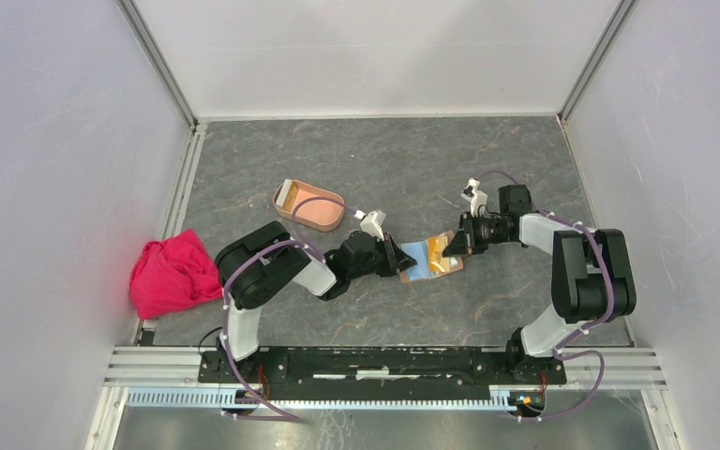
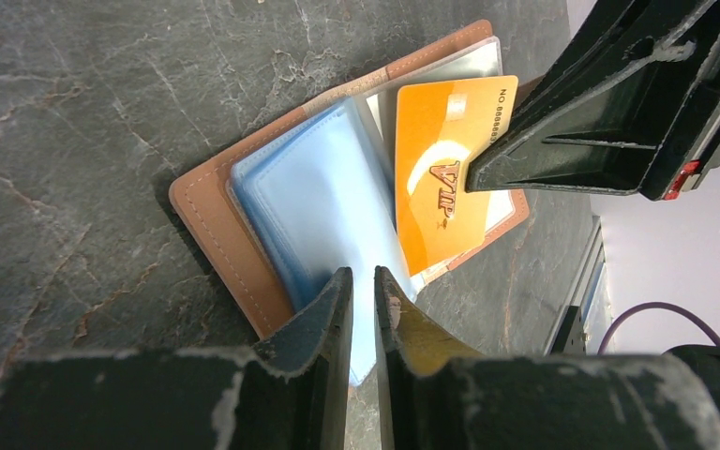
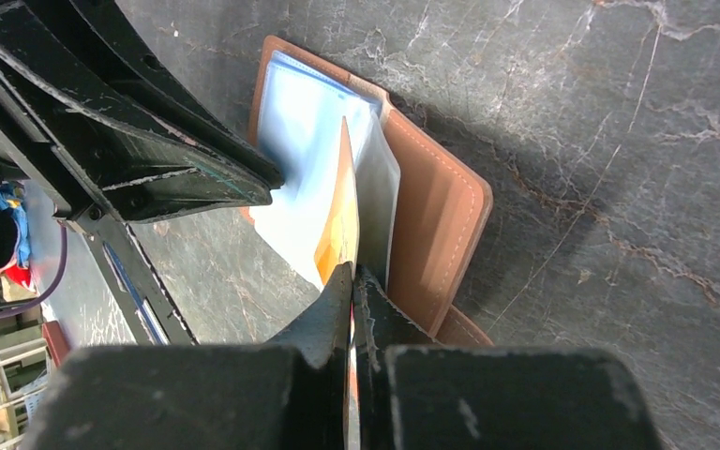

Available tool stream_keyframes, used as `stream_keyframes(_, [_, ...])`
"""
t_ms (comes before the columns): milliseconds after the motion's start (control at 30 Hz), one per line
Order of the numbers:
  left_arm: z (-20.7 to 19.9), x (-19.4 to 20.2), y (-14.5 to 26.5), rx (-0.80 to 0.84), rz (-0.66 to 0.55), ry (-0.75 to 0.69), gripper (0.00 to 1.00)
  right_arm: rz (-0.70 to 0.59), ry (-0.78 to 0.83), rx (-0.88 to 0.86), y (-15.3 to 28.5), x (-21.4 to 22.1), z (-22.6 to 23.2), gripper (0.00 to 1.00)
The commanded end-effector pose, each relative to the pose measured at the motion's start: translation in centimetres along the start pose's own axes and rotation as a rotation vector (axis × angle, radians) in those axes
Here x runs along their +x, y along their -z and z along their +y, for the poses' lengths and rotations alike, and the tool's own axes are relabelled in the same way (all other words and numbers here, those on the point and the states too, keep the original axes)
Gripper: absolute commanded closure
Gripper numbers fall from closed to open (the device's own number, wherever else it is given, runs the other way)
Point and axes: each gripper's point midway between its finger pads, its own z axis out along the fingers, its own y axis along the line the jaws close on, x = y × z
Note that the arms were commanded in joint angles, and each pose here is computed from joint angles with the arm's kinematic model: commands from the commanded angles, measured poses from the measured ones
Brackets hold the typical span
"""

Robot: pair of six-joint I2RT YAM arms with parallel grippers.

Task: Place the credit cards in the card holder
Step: Insert the credit card into the card holder.

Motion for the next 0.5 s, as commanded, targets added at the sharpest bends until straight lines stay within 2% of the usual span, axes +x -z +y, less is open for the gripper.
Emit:
stream_keyframes(0, [1.78, 0.55, 0.25, -0.060, 0.017, -0.042, 0.78, 0.030, -0.001, 0.036, -0.78, 0.75, -0.92, 0.98])
stream_keyframes(467, [1.68, 0.69, 0.26, -0.051, 0.024, -0.045, 0.78, 0.061, 0.000, 0.039, -1.51, 1.07, -0.87, 0.91])
